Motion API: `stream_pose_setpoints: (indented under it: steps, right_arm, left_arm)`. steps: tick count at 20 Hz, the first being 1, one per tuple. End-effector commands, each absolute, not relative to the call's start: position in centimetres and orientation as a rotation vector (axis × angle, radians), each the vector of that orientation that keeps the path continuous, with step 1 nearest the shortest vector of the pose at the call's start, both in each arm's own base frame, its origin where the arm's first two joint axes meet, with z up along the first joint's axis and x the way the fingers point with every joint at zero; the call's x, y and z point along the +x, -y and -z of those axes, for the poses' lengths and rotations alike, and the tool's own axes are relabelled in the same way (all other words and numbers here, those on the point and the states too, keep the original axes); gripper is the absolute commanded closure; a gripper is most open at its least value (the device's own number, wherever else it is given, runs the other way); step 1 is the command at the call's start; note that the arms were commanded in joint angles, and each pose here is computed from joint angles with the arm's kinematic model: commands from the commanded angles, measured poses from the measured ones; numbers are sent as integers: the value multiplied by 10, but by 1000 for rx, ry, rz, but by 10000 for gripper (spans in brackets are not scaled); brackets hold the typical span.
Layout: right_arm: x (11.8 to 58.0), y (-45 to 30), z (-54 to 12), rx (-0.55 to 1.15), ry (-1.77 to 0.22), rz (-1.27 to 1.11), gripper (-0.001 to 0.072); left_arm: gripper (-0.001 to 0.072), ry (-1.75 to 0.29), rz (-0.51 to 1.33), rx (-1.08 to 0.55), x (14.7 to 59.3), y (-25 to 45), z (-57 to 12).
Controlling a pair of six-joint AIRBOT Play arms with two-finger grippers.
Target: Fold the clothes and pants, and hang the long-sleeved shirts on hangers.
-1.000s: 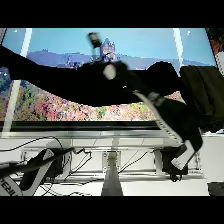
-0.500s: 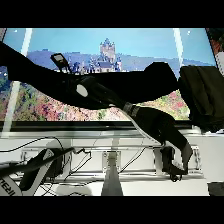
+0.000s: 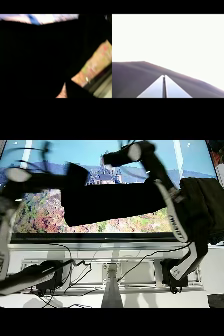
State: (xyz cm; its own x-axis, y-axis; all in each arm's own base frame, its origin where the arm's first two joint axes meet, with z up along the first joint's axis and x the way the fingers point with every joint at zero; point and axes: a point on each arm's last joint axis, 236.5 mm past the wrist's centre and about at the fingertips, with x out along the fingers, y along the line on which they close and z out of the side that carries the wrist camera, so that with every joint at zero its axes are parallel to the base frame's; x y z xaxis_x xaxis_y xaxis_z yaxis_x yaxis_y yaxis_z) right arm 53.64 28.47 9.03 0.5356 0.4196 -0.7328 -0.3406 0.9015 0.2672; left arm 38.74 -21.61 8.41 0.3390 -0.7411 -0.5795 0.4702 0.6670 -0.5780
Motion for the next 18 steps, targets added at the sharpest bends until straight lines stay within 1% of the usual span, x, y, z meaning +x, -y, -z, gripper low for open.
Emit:
stream_pose_setpoints:
  steps: [1,3,5,6,7,8,10,11,13,15,16,18]
  right_arm:
    - [541,-185,-93,106,-997,-312,691]
    - [537,-152,-85,54,-1049,-299,691]
    - [533,-133,-79,23,-1082,-296,691]
    - [532,-127,-78,17,-1091,-294,691]
    - [531,-124,-77,8,-1098,-296,691]
    - [530,-124,-77,7,-1101,-296,690]
    - [529,-129,-77,6,-1102,-305,691]
    - [528,-133,-76,3,-1103,-312,691]
    - [527,-140,-75,-2,-1105,-324,690]
    - [528,-149,-75,-7,-1095,-337,690]
    - [528,-152,-76,-8,-1088,-342,691]
    - [527,-159,-76,-11,-1086,-354,691]
  left_arm:
    - [92,-1082,881,-323,361,292,-28]
    - [85,-1086,835,-366,371,272,-31]
    - [102,-1064,767,-405,387,227,-44]
    - [173,-1056,708,-409,394,194,-49]
    - [209,-1050,639,-401,399,159,-51]
    - [209,-1052,563,-388,400,121,-50]
    - [210,-1084,416,-451,382,61,-34]
    - [214,-1092,347,-510,369,40,-19]
    - [312,-1134,224,-624,339,12,21]
    - [295,-1210,198,-678,316,13,54]
    - [239,-1227,194,-683,313,15,69]
    - [39,-1217,179,-720,323,19,88]
